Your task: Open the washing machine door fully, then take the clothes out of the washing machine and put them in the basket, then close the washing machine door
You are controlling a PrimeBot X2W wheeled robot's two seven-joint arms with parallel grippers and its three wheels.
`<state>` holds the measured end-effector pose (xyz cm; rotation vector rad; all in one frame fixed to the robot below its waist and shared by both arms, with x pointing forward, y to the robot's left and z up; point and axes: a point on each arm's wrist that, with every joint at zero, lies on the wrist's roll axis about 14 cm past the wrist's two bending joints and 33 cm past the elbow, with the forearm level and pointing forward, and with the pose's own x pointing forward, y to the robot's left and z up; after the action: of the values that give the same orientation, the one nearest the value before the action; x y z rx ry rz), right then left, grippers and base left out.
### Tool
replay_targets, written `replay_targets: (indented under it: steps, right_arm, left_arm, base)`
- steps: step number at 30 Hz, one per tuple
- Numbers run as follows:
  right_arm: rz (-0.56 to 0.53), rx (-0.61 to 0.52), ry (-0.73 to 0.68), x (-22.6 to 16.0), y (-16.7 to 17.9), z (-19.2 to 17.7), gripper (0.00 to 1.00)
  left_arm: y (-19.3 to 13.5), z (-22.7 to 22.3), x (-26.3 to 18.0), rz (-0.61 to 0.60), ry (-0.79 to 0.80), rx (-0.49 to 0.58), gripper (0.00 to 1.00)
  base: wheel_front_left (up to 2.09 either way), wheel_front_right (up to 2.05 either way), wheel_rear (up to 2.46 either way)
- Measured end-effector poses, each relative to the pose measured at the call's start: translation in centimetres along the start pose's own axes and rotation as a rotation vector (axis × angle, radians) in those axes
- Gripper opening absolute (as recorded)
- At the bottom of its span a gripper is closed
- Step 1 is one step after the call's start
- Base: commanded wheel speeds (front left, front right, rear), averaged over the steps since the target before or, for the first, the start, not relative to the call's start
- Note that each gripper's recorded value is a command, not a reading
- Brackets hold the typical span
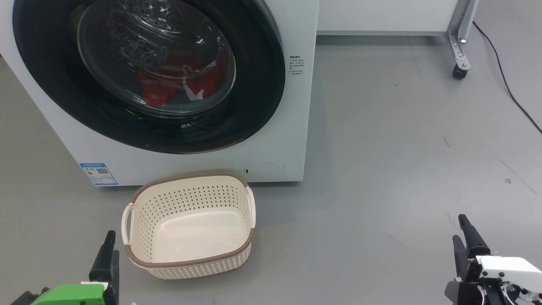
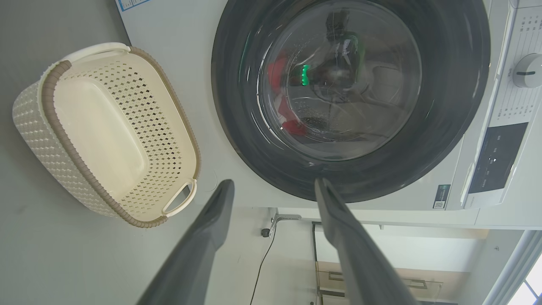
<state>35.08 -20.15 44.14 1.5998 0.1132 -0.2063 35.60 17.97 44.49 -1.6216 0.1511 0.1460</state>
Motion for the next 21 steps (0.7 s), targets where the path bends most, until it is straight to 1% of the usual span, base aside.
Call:
replay_targets:
  steps: [10, 21]
  right_arm:
    - [0.029, -0.033, -0.043, 0.1, 1.0, 0.8, 1.0]
    - [0.083, -0.088, -0.1, 0.2, 2.8, 2.1, 1.0]
  left_arm:
    - [-0.4, 0.1, 0.1, -0.012, -0.02, 0.035, 1.0]
    - [-1.7, 1.1, 0.1, -0.052, -0.072, 0.062, 1.0]
  base:
    - [0.0, 0.0, 0.0]
    - [0.0, 0.0, 0.0]
